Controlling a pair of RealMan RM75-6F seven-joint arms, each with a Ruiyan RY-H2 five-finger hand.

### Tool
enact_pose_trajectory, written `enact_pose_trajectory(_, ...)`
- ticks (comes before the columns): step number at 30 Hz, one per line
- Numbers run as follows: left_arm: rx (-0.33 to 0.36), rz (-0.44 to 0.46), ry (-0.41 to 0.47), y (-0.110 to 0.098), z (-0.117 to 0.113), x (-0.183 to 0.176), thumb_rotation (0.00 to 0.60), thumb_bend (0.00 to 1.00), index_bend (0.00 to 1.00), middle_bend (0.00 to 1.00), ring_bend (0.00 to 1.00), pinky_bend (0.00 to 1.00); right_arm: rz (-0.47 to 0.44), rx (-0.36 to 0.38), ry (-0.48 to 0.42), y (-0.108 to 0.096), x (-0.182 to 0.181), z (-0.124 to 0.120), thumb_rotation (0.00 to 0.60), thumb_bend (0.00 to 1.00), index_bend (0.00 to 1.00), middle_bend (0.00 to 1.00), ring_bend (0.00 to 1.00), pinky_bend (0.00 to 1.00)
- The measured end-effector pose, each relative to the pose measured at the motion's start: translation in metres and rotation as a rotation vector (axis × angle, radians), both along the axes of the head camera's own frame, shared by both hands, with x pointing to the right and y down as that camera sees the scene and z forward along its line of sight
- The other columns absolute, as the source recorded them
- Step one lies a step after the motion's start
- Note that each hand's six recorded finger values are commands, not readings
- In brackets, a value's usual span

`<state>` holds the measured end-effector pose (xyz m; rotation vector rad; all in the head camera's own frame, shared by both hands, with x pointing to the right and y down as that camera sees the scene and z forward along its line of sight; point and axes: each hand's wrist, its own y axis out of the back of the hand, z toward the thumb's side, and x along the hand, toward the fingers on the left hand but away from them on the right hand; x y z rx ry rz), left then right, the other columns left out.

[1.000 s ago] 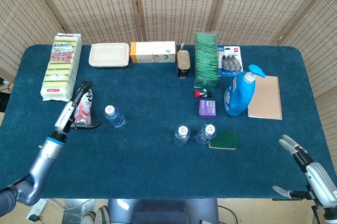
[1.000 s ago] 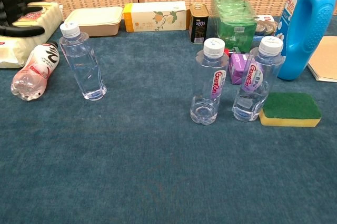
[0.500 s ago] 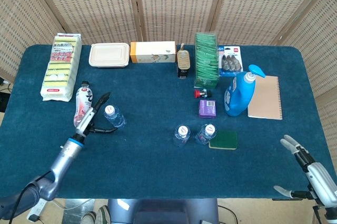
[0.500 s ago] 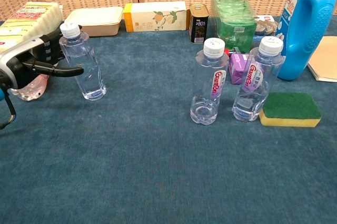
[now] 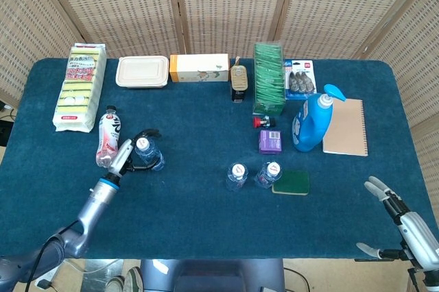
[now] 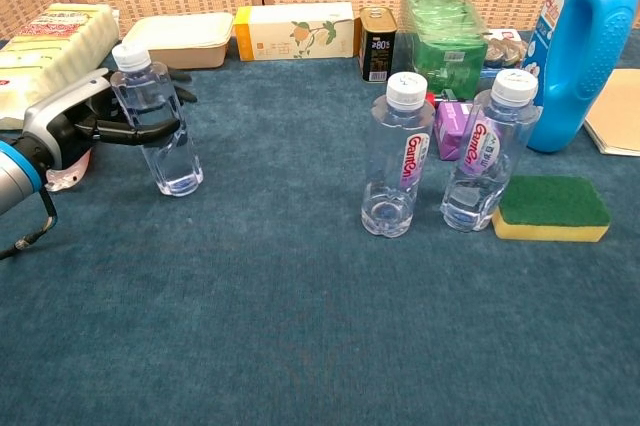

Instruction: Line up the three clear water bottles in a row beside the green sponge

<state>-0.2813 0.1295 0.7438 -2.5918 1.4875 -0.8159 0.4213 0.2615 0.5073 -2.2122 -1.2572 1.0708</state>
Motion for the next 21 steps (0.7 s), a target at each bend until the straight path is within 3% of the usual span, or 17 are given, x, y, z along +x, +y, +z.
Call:
enact_pose_trajectory(6, 0.023, 0.028, -0.024, 0.007, -0.002, 0.007, 0.6, 0.35, 0.51, 0.49, 0.33, 0.49, -0.003, 0.003, -0.004, 0.0, -0.001, 0.0, 0.6, 0.0, 0.0, 0.0, 0.0, 0.07)
enact_pose_trajectory(13, 0.062, 0.056, 0.028, 0.016, -0.016, 0.022, 0.6, 0.34, 0.51, 0.49, 0.33, 0.49, -0.004, 0.003, -0.004, 0.0, -0.001, 0.0, 0.6, 0.0, 0.0, 0.0, 0.0, 0.07)
enact_pose_trajectory(21, 0.082, 0.13, 0.094, 0.032, -0.027, 0.064, 0.6, 0.33, 0.51, 0.49, 0.33, 0.49, -0.005, 0.001, 0.003, 0.0, -0.002, 0.001, 0.6, 0.0, 0.0, 0.0, 0.0, 0.07)
